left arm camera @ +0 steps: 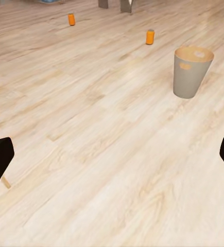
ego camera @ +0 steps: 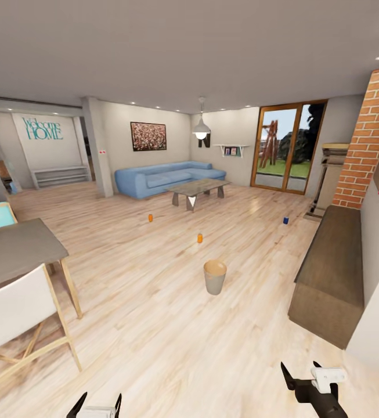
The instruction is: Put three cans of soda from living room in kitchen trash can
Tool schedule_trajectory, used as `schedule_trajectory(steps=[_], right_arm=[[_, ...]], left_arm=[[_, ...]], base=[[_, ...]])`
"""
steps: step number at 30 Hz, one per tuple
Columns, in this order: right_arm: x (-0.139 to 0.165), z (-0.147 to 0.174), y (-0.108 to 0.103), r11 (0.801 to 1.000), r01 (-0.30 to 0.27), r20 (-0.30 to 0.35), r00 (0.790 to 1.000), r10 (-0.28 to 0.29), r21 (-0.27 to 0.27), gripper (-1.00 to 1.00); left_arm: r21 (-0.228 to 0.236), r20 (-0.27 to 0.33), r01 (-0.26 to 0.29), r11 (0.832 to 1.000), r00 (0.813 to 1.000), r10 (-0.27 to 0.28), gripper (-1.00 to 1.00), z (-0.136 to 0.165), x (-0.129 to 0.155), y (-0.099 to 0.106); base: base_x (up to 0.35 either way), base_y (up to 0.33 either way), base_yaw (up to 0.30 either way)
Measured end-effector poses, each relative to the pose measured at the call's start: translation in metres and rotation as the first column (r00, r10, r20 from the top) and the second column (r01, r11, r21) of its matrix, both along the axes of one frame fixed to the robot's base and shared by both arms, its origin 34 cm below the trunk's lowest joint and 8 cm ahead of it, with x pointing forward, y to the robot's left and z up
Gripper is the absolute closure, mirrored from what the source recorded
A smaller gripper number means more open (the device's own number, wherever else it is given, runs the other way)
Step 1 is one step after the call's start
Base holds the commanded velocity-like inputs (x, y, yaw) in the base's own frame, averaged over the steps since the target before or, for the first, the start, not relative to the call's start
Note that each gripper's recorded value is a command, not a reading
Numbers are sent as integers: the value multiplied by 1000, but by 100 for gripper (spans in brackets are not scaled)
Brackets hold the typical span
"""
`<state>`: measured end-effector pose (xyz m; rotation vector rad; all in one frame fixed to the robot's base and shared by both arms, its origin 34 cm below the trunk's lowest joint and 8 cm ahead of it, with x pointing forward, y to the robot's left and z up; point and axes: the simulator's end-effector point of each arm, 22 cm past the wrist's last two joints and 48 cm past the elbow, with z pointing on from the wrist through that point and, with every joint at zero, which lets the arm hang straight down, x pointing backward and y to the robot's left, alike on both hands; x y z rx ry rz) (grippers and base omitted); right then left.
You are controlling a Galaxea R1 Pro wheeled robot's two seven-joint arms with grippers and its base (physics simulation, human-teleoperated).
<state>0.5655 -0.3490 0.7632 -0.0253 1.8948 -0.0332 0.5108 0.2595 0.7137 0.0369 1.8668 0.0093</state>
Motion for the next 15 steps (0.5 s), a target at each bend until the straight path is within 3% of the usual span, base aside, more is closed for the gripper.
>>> schedule_trajectory(steps=[15], right_arm=[[0,23,1,1000,-1,0,1000,1,0,-100]], left_arm=[[1,-2,-1,1000,1000,1,-100,22,-1,0]], base=[[6,-3,-2]])
